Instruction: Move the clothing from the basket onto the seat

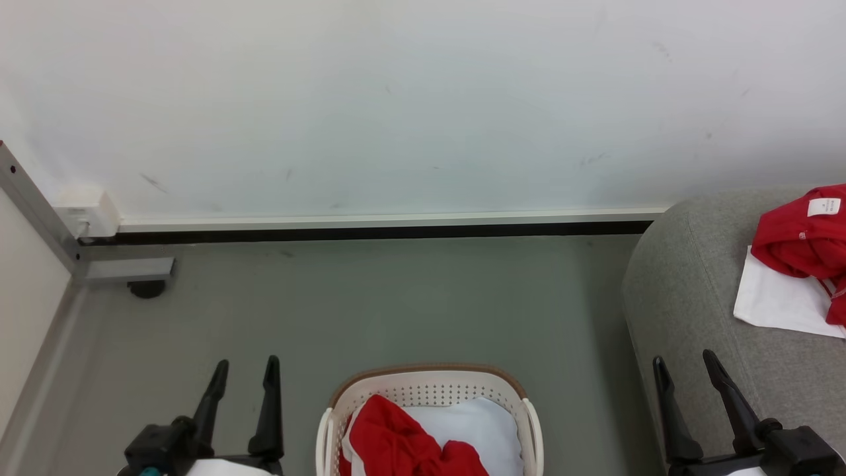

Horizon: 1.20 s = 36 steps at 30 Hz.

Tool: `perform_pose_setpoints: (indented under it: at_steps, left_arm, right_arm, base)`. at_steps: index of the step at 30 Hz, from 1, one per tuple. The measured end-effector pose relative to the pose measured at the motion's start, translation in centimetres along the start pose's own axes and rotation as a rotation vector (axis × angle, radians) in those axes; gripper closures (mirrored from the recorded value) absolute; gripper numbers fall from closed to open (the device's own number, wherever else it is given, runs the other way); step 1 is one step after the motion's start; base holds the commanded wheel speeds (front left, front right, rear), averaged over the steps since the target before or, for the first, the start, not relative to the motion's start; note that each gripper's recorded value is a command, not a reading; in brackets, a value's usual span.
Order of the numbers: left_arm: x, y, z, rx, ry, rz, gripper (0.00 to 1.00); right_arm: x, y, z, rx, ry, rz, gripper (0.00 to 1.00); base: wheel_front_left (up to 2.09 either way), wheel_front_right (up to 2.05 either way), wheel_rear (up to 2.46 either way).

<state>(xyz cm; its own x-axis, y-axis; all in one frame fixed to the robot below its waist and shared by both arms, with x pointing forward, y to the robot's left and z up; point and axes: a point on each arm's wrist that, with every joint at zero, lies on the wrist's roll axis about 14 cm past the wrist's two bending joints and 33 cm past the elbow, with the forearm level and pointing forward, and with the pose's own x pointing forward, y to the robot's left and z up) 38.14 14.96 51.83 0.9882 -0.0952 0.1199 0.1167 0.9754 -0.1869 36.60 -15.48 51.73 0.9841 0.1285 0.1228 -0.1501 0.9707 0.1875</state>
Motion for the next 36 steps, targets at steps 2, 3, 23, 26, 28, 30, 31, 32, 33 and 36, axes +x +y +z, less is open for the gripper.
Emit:
perform_pose_setpoints:
  at_steps: [2,3,23,26,28,30,31,32,33,36]
  left_arm:
    - [0.0,0.1,-0.1,0.004,0.001,0.003,0.0]
    - [0.0,0.2,-0.1,0.003,0.002,0.002,0.0]
    - [-0.2,-0.5,-0.4,0.013,0.014,-0.028,0.0]
    - [-0.2,-0.6,-0.5,0.013,0.016,-0.031,0.0]
    - [-0.2,-0.7,-0.6,0.012,0.018,-0.033,0.0]
    - [-0.1,-0.8,-0.6,0.012,0.02,-0.035,0.0]
    - [-0.1,-0.8,-0.6,0.012,0.02,-0.036,0.0]
    - [-0.1,-0.8,-0.7,0.012,0.021,-0.037,0.0]
    - [-0.1,-0.9,-0.7,0.011,0.021,-0.039,0.0]
    - [0.0,-1.0,-0.8,0.01,0.024,-0.045,0.0]
  right_arm:
    - [0.0,0.0,0.0,0.0,-0.001,-0.002,0.0]
    - [0.0,-0.1,0.1,0.0,-0.002,-0.003,0.0]
    - [0.0,0.0,0.2,0.007,-0.007,-0.007,0.0]
    - [0.0,0.0,0.2,0.007,-0.007,-0.007,0.0]
    - [-0.1,0.0,0.1,0.007,-0.006,-0.008,0.0]
    - [-0.1,-0.1,0.1,0.007,-0.005,-0.009,0.0]
    - [-0.1,0.0,0.1,0.008,-0.005,-0.009,0.0]
    - [-0.1,-0.1,0.1,0.008,-0.005,-0.009,0.0]
    - [-0.2,-0.1,0.1,0.007,-0.005,-0.01,0.0]
    - [-0.2,-0.3,0.1,0.006,-0.003,-0.014,0.0]
  base:
    - [0.0,0.0,0.0]
    - [0.0,0.0,0.0]
    - [0.0,0.0,0.0]
    - [0.0,0.0,0.0]
    - [0.0,0.0,0.0]
    - [0.0,0.0,0.0]
    - [0.0,0.0,0.0]
    - [0.0,0.0,0.0]
    - [0.0,0.0,0.0]
    - [0.0,0.0,0.0]
